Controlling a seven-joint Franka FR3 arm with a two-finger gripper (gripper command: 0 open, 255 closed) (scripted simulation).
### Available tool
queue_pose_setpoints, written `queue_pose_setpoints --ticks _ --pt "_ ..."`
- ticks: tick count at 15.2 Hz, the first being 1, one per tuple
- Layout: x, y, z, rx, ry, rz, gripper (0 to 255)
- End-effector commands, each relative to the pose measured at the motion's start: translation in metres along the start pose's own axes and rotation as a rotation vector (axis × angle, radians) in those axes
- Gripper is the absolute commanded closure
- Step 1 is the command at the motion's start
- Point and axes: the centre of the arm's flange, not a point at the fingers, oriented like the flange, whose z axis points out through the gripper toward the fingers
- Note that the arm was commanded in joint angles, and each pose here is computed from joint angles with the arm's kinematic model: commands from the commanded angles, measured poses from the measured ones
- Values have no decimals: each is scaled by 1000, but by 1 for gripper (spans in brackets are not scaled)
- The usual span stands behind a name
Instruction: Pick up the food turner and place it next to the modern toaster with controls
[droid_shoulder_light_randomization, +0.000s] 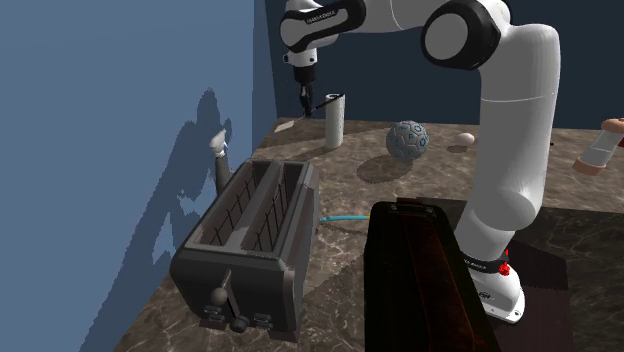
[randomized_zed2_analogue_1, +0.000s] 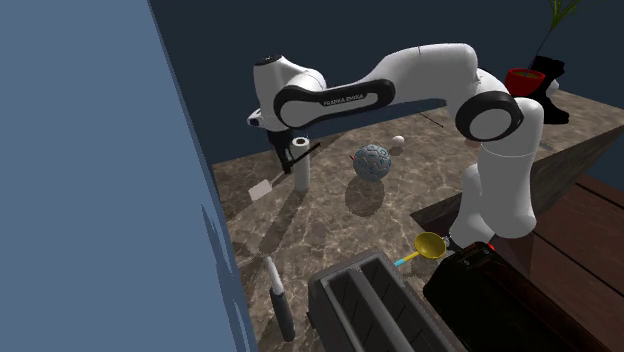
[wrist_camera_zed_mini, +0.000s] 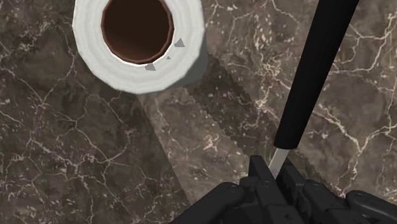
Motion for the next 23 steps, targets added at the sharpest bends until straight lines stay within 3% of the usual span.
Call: queue_pose_setpoints --ticks 1,23 --pt "-1 -1 -11 0 -1 0 255" --pt "-5 -13 -117 0 -1 0 255"
